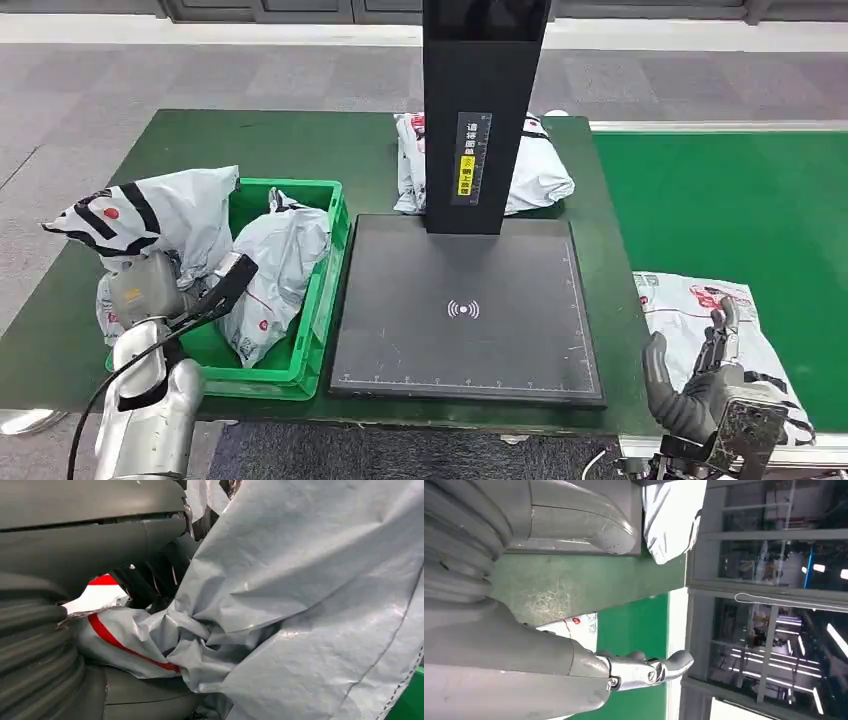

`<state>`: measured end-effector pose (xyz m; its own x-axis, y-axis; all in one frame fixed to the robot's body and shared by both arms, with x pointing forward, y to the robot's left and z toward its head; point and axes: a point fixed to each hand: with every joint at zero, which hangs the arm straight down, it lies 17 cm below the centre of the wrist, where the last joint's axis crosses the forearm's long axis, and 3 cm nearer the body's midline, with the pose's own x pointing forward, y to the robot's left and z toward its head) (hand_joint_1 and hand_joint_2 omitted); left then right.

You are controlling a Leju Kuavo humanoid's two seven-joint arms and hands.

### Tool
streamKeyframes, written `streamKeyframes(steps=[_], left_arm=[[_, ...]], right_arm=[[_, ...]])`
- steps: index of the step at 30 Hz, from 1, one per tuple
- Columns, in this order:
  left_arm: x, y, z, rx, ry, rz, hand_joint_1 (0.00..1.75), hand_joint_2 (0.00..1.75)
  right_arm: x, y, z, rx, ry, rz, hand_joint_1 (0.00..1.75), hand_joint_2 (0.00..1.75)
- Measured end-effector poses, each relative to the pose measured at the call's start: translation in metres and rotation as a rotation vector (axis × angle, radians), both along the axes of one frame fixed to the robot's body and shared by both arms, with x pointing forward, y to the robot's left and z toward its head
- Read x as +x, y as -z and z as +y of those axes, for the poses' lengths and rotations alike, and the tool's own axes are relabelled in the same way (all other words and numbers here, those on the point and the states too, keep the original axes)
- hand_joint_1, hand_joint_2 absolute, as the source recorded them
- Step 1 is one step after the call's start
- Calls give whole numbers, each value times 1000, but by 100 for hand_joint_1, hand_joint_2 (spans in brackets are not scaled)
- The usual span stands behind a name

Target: Moved the parcel from conveyor to table for the left to box.

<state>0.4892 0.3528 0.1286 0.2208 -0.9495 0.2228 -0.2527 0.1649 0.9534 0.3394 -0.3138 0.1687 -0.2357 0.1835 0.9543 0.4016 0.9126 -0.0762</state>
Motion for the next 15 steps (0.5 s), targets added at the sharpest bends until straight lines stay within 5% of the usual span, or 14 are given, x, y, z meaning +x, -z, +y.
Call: streamKeyframes(steps=[15], left_arm=[[0, 0, 0, 1, 0, 1, 175, 175]], right_arm=[[0, 0, 0, 0, 0, 0, 0, 175]])
